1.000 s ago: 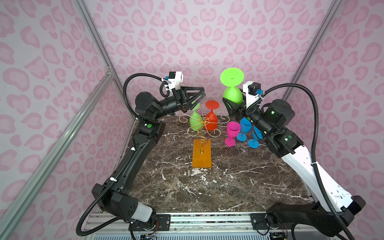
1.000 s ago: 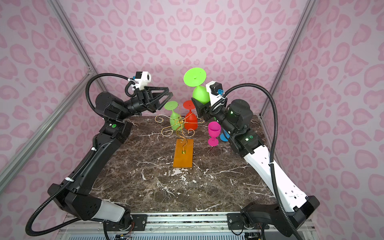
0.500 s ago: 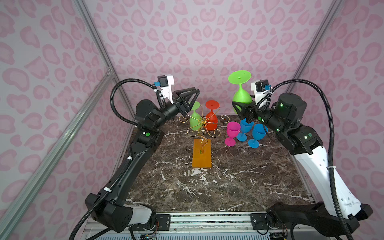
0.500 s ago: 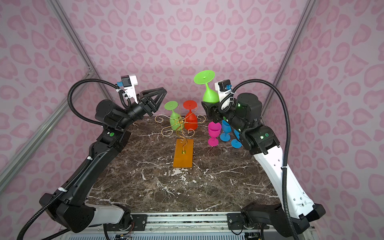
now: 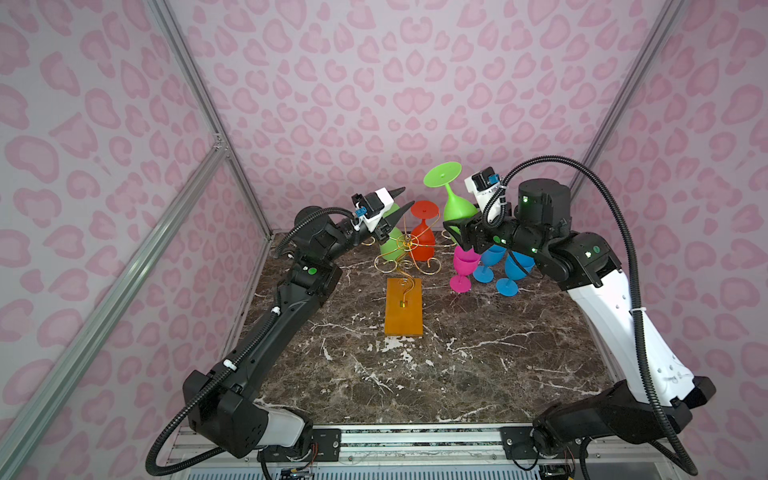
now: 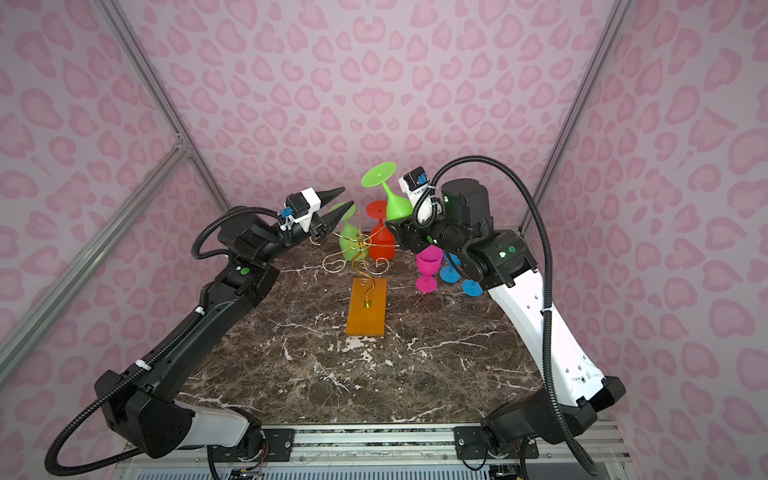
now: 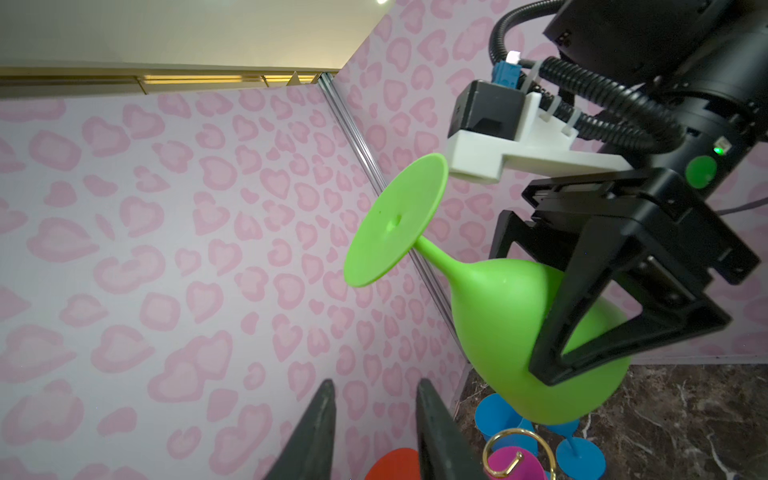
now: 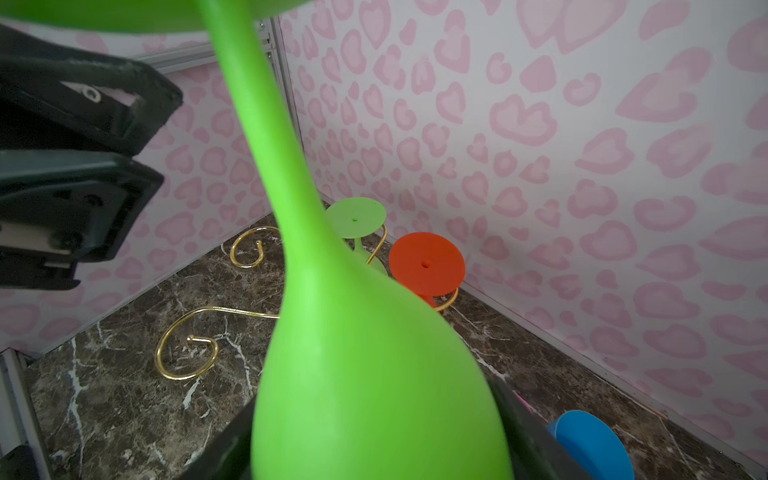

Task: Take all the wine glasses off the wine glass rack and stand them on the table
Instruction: 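Open the left gripper off the foot and withdraw it while the right holds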

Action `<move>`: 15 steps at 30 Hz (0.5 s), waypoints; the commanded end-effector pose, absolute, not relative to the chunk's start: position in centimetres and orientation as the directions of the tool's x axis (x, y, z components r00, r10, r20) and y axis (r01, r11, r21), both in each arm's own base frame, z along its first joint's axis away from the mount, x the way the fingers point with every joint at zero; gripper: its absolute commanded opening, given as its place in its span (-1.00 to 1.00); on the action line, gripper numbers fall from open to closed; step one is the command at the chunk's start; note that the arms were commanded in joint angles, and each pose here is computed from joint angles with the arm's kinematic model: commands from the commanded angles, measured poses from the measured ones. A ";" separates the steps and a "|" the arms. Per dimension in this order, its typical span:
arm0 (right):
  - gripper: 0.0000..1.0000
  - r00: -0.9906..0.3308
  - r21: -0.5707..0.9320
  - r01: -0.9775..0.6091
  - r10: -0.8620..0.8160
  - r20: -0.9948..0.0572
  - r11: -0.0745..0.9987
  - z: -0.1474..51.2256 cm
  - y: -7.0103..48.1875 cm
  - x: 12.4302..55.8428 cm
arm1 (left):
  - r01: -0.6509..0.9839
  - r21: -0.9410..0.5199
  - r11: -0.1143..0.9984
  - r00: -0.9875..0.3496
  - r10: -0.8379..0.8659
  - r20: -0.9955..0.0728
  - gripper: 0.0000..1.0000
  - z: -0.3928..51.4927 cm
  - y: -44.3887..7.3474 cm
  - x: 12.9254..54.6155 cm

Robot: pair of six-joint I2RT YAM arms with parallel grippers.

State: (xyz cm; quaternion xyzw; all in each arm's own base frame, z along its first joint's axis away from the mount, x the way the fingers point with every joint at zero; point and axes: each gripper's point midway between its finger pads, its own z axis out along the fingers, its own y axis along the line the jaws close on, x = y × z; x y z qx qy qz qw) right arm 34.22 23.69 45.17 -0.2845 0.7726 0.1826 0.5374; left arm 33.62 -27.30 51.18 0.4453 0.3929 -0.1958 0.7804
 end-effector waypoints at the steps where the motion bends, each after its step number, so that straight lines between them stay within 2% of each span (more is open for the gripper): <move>1: -0.01 -0.282 -0.047 -0.648 -0.297 -0.912 0.760 43.9 24.2 34.0 | 0.542 0.672 0.504 0.746 0.079 -0.661 -0.31 52.4 -27.6 32.4; 7: -0.04 -0.296 -0.032 -0.667 -0.304 -0.906 0.744 43.3 25.2 33.9 | 0.487 0.690 0.536 0.768 0.114 -0.630 -0.31 52.9 -27.1 32.6; 15: -0.08 -0.303 -0.019 -0.698 -0.320 -0.898 0.715 42.6 26.6 33.1 | 0.472 0.712 0.519 0.784 0.123 -0.609 -0.31 52.7 -27.3 32.2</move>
